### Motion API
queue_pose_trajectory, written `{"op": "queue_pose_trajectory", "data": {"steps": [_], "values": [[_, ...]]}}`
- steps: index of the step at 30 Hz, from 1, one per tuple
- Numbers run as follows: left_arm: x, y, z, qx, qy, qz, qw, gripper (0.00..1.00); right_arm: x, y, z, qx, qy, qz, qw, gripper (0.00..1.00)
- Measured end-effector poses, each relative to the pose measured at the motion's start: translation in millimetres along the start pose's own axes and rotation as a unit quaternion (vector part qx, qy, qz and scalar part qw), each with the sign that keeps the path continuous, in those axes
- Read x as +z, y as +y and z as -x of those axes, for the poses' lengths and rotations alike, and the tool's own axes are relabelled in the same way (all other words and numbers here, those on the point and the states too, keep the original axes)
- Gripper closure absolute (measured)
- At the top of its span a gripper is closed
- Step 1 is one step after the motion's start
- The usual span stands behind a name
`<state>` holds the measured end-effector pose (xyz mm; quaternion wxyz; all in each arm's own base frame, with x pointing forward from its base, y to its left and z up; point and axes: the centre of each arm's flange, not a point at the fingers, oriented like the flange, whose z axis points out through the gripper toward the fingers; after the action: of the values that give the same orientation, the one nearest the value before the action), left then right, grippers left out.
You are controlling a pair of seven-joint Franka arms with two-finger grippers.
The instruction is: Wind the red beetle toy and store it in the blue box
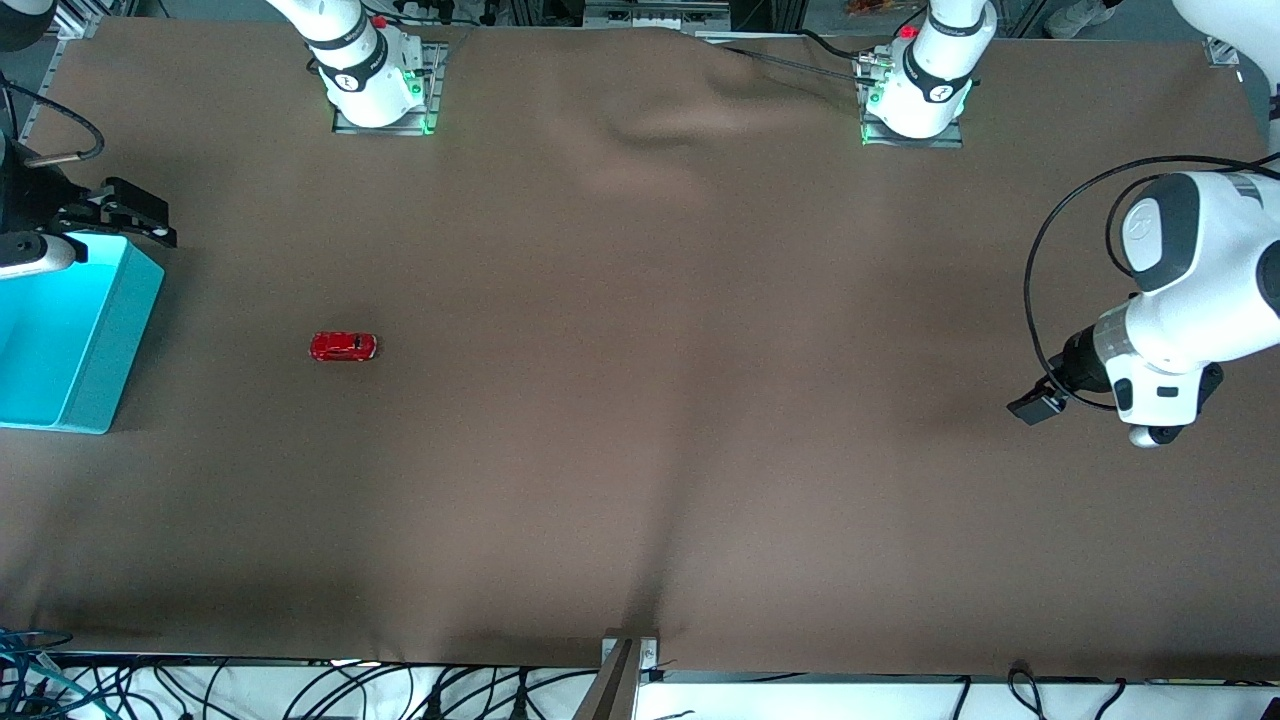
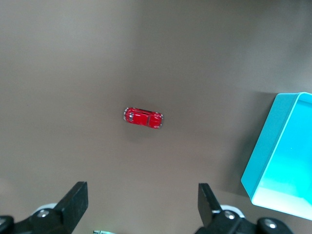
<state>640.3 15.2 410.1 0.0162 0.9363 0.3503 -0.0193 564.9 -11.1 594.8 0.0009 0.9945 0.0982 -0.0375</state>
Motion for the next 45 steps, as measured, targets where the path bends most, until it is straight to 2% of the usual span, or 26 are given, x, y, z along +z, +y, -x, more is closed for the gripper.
{"op": "queue_pose_trajectory", "data": {"steps": [8, 16, 22, 29, 36, 41, 45], "values": [[-47.3, -1.7, -9.8, 0.100, -0.001, -0.003, 0.995, 0.00, 0.2, 5.7, 1.2, 0.005, 0.000, 0.001, 1.000, 0.00], [-101.5, -9.2, -16.5, 0.165, -0.001, -0.003, 0.986, 0.01, 4.3, 9.5, -0.2, 0.008, -0.004, 0.000, 1.000, 0.00], [-122.5, -11.6, -17.7, 0.193, 0.004, -0.001, 0.981, 0.00, 6.5, 15.6, 0.0, 0.015, -0.006, 0.001, 1.000, 0.00], [-127.3, -13.0, -19.1, 0.197, 0.007, 0.001, 0.980, 0.00, 17.5, 25.5, -3.3, 0.061, -0.016, -0.001, 0.998, 0.00], [-130.9, -16.0, -18.3, 0.212, 0.003, -0.001, 0.977, 0.00, 47.2, 32.5, -12.3, 0.140, -0.043, -0.001, 0.989, 0.00], [-131.0, -17.7, -18.6, 0.229, 0.000, -0.002, 0.973, 0.00, 70.2, 42.0, -12.9, 0.199, -0.060, 0.001, 0.978, 0.00], [-130.9, -19.1, -19.4, 0.231, -0.001, -0.003, 0.973, 0.00, 88.3, 45.6, -12.7, 0.239, -0.062, 0.003, 0.969, 0.00]]}}
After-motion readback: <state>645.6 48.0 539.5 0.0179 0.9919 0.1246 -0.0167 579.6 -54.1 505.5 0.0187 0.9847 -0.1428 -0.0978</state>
